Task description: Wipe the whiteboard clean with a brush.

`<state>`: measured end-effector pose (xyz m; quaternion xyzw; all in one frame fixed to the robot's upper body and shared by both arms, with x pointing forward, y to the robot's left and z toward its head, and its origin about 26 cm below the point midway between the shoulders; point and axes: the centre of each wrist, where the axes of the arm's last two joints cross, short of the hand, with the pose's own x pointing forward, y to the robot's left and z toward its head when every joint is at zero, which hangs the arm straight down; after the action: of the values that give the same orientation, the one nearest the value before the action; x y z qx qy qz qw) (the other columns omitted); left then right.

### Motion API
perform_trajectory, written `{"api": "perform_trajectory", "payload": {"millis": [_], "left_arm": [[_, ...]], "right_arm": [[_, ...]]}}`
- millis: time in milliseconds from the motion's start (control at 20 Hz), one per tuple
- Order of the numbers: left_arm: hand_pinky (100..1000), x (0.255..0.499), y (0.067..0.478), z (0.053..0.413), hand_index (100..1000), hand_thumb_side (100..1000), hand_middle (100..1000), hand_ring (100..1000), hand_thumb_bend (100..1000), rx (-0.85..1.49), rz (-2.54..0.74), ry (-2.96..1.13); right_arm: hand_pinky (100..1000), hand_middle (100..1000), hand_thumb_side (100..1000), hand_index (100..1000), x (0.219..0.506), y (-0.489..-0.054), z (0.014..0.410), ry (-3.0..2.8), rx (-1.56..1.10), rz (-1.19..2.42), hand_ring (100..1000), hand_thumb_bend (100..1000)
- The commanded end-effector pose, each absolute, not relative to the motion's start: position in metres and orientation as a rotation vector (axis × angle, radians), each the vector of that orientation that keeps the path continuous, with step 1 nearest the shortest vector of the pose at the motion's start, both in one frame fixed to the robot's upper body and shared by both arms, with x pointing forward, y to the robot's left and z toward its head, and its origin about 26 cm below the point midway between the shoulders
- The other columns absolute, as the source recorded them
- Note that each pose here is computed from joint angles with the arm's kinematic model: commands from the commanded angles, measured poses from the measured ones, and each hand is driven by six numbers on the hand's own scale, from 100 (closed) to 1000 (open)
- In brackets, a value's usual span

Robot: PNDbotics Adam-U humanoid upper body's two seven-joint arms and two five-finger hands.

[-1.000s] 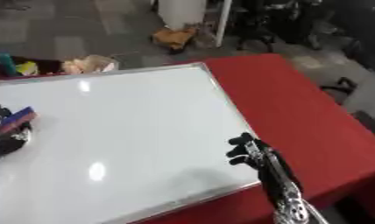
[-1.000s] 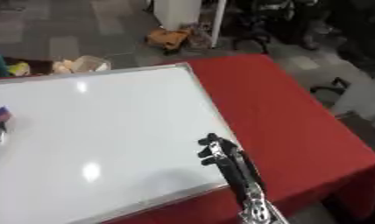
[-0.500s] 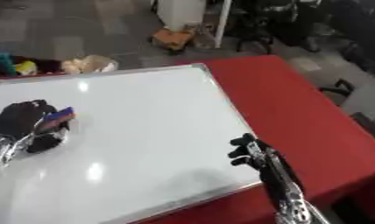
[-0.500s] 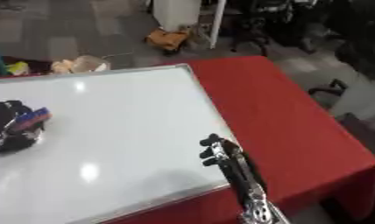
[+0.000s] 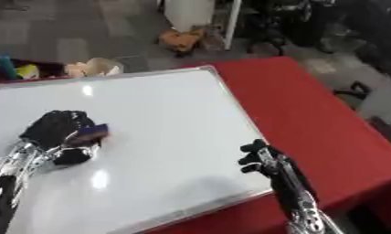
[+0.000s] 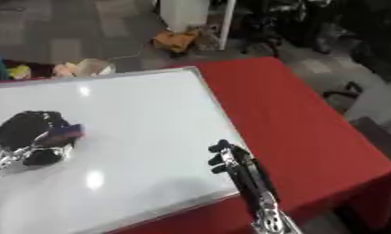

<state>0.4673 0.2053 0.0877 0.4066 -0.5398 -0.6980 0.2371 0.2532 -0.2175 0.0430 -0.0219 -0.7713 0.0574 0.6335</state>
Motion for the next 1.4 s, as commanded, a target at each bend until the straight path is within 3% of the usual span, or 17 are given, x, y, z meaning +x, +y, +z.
{"api": "perform_trajectory", "payload": {"millis": [50, 350, 400, 450, 750, 1400], "left_arm": [[599, 0.463, 0.208, 0.075, 760, 794, 642, 647, 141, 1.089, -1.954, -1.418], [603, 0.467, 0.240, 0.075, 756, 776, 649, 653, 153, 1.226, -1.830, -1.307], [604, 0.467, 0.247, 0.075, 756, 614, 651, 655, 100, 1.252, -1.801, -1.281], [604, 0.468, 0.255, 0.074, 756, 773, 651, 655, 156, 1.278, -1.769, -1.253], [606, 0.467, 0.287, 0.072, 755, 769, 654, 657, 157, 1.369, -1.638, -1.143], [597, 0.465, 0.301, 0.068, 759, 778, 640, 642, 134, 1.370, -1.537, -1.115]], "right_arm": [[606, 482, 872, 689, 0.254, -0.219, 0.049, -1.790, -0.049, 0.138, 640, 100], [606, 482, 872, 688, 0.254, -0.220, 0.049, -1.789, -0.052, 0.135, 639, 100], [606, 482, 874, 688, 0.254, -0.220, 0.049, -1.789, -0.053, 0.135, 639, 100], [606, 482, 872, 688, 0.254, -0.220, 0.049, -1.789, -0.054, 0.134, 639, 100], [606, 482, 873, 688, 0.254, -0.220, 0.048, -1.788, -0.057, 0.132, 639, 100], [606, 482, 873, 688, 0.254, -0.220, 0.048, -1.788, -0.059, 0.129, 639, 100]]}}
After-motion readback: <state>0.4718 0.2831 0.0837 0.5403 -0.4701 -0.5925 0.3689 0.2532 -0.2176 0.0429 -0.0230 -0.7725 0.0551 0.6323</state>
